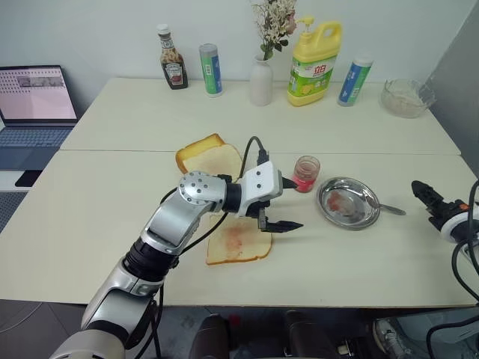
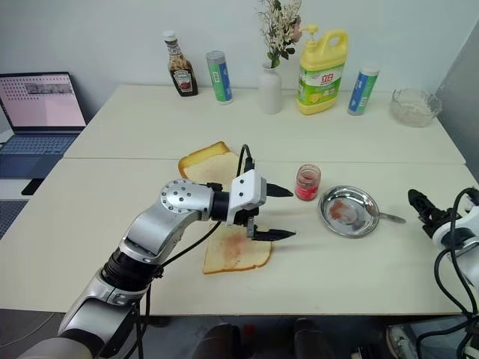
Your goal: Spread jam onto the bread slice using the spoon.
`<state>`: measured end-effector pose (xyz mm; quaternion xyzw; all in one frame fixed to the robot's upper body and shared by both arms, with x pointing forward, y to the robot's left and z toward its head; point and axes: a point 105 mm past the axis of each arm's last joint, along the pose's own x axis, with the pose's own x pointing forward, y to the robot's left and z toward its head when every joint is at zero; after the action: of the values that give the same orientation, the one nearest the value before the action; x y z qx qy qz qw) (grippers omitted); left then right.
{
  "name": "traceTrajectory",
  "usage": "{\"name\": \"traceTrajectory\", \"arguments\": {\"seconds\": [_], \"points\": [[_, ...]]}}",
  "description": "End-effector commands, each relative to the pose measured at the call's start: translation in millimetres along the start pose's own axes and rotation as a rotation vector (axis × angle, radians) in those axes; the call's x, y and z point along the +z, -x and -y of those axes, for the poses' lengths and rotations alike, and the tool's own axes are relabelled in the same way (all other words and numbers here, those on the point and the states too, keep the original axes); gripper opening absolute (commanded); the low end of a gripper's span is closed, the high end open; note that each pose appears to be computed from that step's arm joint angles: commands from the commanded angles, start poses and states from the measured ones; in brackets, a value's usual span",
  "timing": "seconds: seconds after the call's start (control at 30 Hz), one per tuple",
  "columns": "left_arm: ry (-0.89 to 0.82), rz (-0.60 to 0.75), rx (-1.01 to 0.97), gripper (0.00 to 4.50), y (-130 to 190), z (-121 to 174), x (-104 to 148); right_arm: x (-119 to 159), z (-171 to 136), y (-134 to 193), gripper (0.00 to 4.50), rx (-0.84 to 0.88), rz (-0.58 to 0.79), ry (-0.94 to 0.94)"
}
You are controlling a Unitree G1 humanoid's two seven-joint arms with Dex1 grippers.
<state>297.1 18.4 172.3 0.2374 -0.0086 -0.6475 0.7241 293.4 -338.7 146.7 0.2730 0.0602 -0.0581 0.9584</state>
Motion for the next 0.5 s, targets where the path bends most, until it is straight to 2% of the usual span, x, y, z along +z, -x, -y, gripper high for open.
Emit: {"name": "traceTrajectory", "arguments": {"seconds": [0.03, 0.2, 0.37, 0.43, 0.5], "points": [[-0.030, 0.015, 0.087, 4.50, 18, -12, 5, 33, -13, 14, 4.46, 0.057, 0.136, 0.081], [-0.001, 0.003, 0.294, 4.50, 54, -37, -4, 42, -72, 28, 4.46, 0.287, 0.184, 0.319], [0.012, -0.103, 0.523, 4.50, 102, -52, -29, 5, -118, 39, 4.46, 0.500, 0.084, 0.649], [0.027, -0.157, 0.560, 4.50, 125, -43, -44, -20, -137, 50, 4.46, 0.624, 0.019, 0.755], [0.038, -0.187, 0.555, 4.50, 134, -34, -52, -35, -146, 57, 4.46, 0.698, -0.025, 0.791]]}}
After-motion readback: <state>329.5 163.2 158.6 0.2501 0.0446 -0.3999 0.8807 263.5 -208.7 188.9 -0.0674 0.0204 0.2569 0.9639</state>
